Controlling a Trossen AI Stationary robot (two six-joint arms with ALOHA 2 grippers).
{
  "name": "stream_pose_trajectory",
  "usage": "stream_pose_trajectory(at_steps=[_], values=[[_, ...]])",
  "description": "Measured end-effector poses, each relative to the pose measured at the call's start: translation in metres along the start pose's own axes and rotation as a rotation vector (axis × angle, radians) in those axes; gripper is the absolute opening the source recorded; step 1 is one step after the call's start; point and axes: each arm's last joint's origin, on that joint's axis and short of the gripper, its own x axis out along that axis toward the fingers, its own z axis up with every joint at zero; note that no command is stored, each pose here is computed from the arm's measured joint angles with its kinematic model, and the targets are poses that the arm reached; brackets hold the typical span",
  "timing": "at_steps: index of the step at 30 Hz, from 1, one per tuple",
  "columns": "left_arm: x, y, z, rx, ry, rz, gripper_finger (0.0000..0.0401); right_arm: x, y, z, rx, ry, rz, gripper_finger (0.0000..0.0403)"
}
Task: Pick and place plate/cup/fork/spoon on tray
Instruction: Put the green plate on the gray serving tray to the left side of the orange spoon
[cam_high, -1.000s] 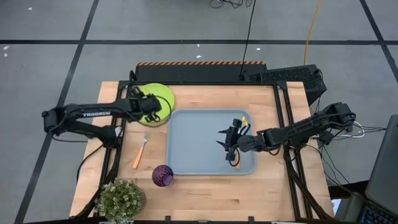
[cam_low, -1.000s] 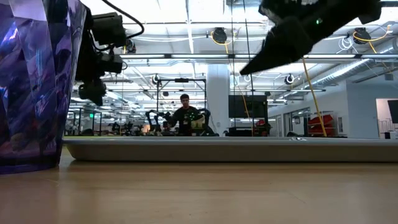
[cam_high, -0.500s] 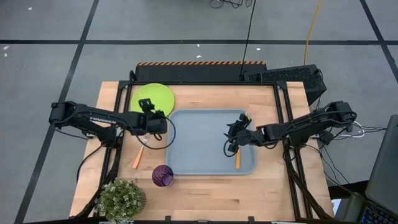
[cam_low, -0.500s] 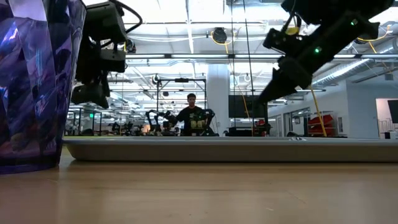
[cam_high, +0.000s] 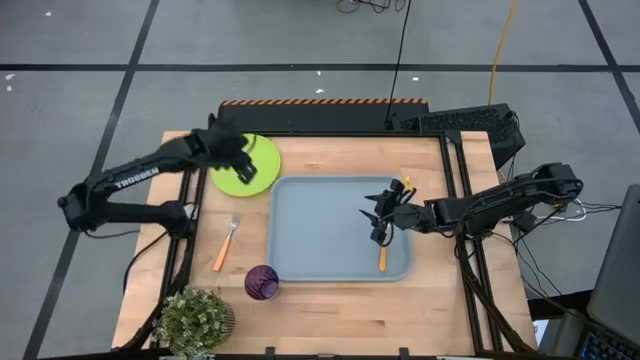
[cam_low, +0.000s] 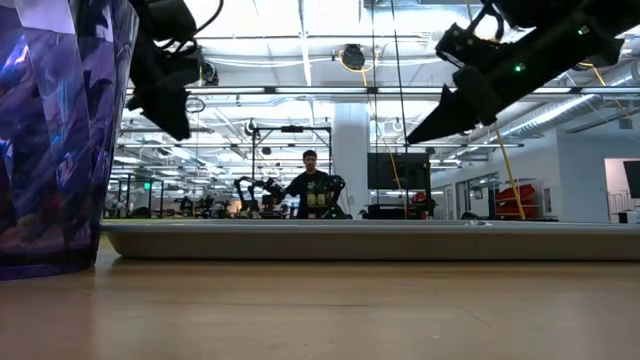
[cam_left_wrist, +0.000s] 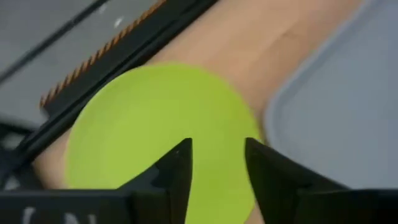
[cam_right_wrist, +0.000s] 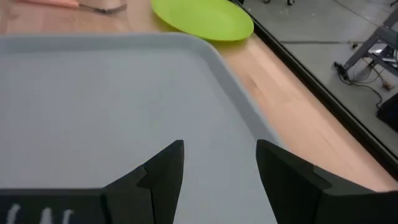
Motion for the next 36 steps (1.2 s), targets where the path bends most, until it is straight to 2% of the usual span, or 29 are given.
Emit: stream_pose_trajectory(at_steps=[7, 10, 14, 21, 24, 30, 36], values=[[0.008, 0.050, 0.003, -0.105, 0.250, 0.189, 0.0062, -0.005, -0.004, -0.004, 0.022, -0.037, 0.005, 0.0194], [0.021, 0.068, 0.001, -0.116, 0.339, 0.213, 0.0032, -0.005, -0.003, -0.002, 0.020, -0.045, 0.007, 0.0194], [0.038, 0.081, 0.003, -0.144, 0.391, 0.176, 0.0005, -0.005, -0.002, -0.002, 0.022, -0.046, 0.058, 0.0194], [0.053, 0.094, 0.015, -0.162, 0.433, 0.165, 0.0044, -0.005, -0.001, -0.002, 0.007, -0.044, 0.090, 0.0194], [0.051, 0.097, 0.021, -0.215, 0.415, 0.149, 0.0063, -0.005, -0.001, -0.002, 0.007, -0.045, 0.090, 0.0194], [0.043, 0.099, 0.032, -0.229, 0.371, 0.156, 0.0086, -0.005, -0.001, -0.009, 0.028, -0.090, 0.095, 0.0194], [0.044, 0.100, 0.025, -0.218, 0.455, 0.144, 0.0126, -0.006, -0.001, -0.011, 0.047, -0.168, 0.150, 0.0194]])
